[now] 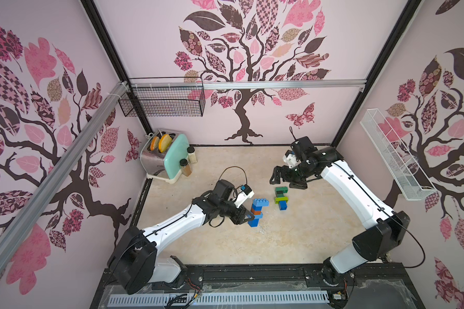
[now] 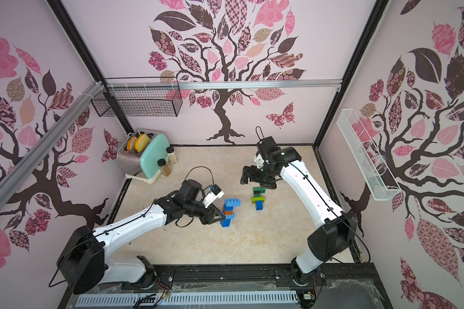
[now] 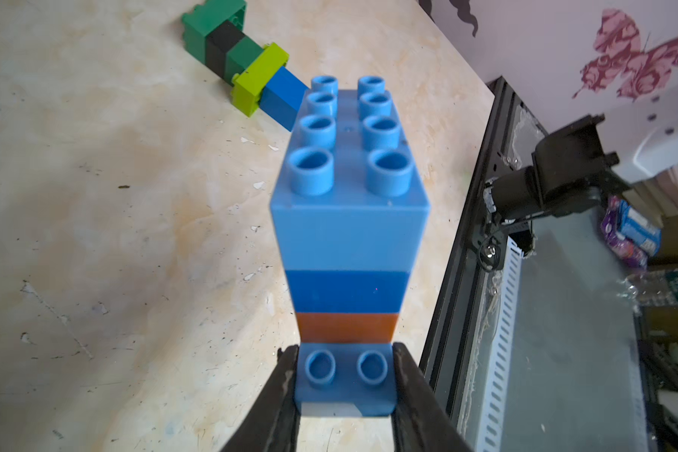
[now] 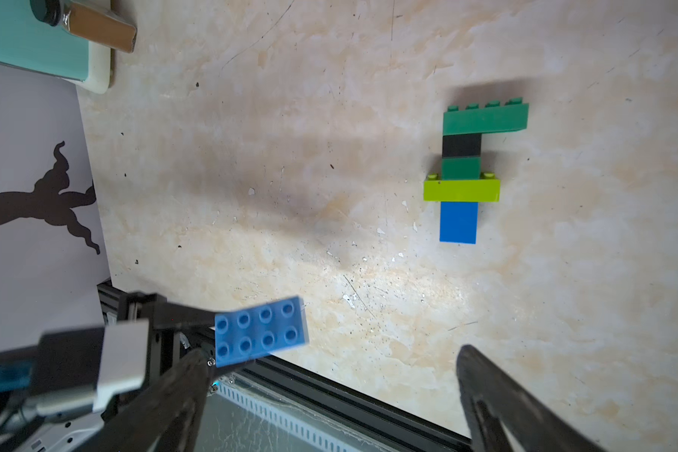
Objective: Assemble the letter f with lego
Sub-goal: Place the lego brick at the center of the board.
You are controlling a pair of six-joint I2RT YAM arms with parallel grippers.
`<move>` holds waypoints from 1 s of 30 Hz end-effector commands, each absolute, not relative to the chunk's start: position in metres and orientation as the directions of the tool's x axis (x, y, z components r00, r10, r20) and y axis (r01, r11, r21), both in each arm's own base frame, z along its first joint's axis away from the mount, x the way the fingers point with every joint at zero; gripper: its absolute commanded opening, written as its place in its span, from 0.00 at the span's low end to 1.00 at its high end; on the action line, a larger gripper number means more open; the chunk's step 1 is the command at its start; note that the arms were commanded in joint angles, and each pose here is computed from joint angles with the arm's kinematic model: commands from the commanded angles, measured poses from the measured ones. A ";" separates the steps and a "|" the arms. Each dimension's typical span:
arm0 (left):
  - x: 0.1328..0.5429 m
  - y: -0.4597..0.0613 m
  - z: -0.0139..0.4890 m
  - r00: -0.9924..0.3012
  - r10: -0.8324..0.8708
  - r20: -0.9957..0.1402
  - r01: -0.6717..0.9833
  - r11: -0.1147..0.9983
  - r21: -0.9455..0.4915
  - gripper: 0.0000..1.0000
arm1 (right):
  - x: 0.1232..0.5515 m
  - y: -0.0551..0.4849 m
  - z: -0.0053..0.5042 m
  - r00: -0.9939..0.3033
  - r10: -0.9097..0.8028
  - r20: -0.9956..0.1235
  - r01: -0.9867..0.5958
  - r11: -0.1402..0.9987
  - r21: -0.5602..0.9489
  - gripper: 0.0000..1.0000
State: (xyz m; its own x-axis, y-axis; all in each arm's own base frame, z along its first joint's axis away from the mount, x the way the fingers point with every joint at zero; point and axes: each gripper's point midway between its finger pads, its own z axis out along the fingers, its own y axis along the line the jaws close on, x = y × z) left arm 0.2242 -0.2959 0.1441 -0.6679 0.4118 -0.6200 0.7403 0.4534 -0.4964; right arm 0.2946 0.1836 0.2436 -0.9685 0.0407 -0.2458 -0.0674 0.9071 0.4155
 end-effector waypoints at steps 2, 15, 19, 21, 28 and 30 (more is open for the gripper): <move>0.246 -0.308 0.156 -0.751 0.333 -0.570 0.659 0.408 -0.631 0.36 | 0.282 0.177 0.241 -0.960 0.028 -0.278 -0.091 0.910 0.406 0.99; 0.301 -0.314 0.103 -0.871 0.297 -0.390 0.491 0.516 -0.702 0.34 | 0.252 0.157 0.221 -0.964 0.019 -0.266 -0.083 0.926 0.367 0.99; 0.316 -0.310 0.093 -0.895 0.273 -0.353 0.446 0.550 -0.706 0.34 | 0.245 0.155 0.216 -0.967 0.016 -0.254 -0.082 0.925 0.370 0.99; 0.321 -0.309 0.087 -0.902 0.270 -0.336 0.431 0.568 -0.701 0.34 | 0.242 0.156 0.213 -0.969 0.013 -0.247 -0.084 0.921 0.380 0.99; 0.329 -0.310 0.072 -0.921 0.253 -0.296 0.389 0.599 -0.700 0.34 | 0.236 0.155 0.208 -0.973 0.009 -0.231 -0.084 0.918 0.387 0.99; 0.332 -0.310 0.070 -0.924 0.249 -0.289 0.381 0.607 -0.698 0.35 | 0.235 0.155 0.208 -0.973 0.006 -0.231 -0.086 0.918 0.388 0.99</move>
State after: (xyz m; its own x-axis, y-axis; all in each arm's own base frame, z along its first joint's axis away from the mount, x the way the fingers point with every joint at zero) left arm 0.3231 -0.3078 0.0662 -0.9222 0.2626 -0.2840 0.3866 0.6028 -0.6980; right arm 0.2358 0.1541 0.2008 -0.9795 0.0130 -0.2009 -0.0637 0.9268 0.3701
